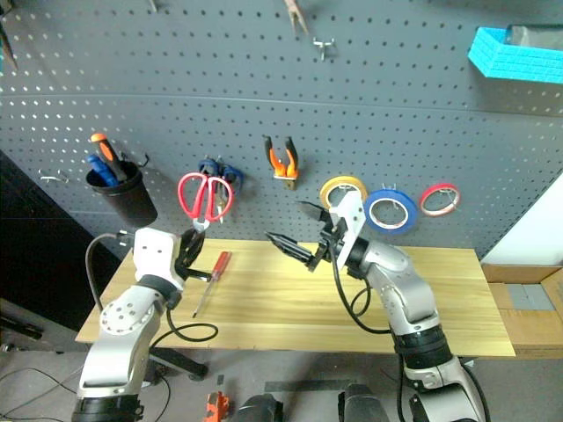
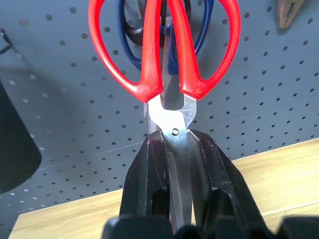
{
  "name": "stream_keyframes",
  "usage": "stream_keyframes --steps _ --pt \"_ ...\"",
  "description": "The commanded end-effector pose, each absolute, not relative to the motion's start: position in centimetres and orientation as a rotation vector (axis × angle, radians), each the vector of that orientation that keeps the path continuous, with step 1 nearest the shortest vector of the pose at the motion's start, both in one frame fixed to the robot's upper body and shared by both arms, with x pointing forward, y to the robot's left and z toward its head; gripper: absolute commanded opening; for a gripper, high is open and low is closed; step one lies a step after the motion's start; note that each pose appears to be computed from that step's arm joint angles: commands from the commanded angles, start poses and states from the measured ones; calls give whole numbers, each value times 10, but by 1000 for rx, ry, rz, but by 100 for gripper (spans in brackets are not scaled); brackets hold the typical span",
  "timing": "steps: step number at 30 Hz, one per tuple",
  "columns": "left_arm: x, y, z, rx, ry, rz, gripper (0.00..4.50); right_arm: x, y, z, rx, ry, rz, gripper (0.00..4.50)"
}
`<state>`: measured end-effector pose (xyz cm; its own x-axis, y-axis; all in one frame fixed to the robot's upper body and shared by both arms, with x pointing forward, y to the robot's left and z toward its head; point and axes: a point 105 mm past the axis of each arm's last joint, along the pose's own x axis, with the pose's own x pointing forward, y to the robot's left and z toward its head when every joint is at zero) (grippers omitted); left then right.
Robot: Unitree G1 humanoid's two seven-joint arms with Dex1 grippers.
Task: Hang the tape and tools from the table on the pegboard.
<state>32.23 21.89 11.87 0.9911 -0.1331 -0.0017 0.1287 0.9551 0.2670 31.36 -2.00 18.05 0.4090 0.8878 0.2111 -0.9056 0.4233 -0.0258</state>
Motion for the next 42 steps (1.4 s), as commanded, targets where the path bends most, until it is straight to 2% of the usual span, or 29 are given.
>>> stream_keyframes --steps 1,7,12,16,19,26,32,36,42 --pt "325 216 126 282 -45 -148 59 307 -18 193 88 -257 1142 450" --pt "325 220 127 283 -44 -132 270 308 -19 193 87 -254 1135 450" --pt "320 221 105 249 19 -101 446 305 -17 184 88 -227 1149 450" --pt "306 236 55 141 175 2 446 304 -9 166 64 -184 1168 450" --pt "300 247 34 113 242 53 446 300 5 146 -52 -146 1201 450" --pt "331 275 29 105 270 115 446 296 43 139 -154 -189 1243 450" --pt "363 264 13 67 335 4 446 289 62 150 -132 -220 1278 450" --pt "373 255 4 38 388 -58 446 288 62 153 -112 -208 1280 450" --pt "380 266 -2 69 449 -23 446 286 61 158 -103 -200 1273 450"
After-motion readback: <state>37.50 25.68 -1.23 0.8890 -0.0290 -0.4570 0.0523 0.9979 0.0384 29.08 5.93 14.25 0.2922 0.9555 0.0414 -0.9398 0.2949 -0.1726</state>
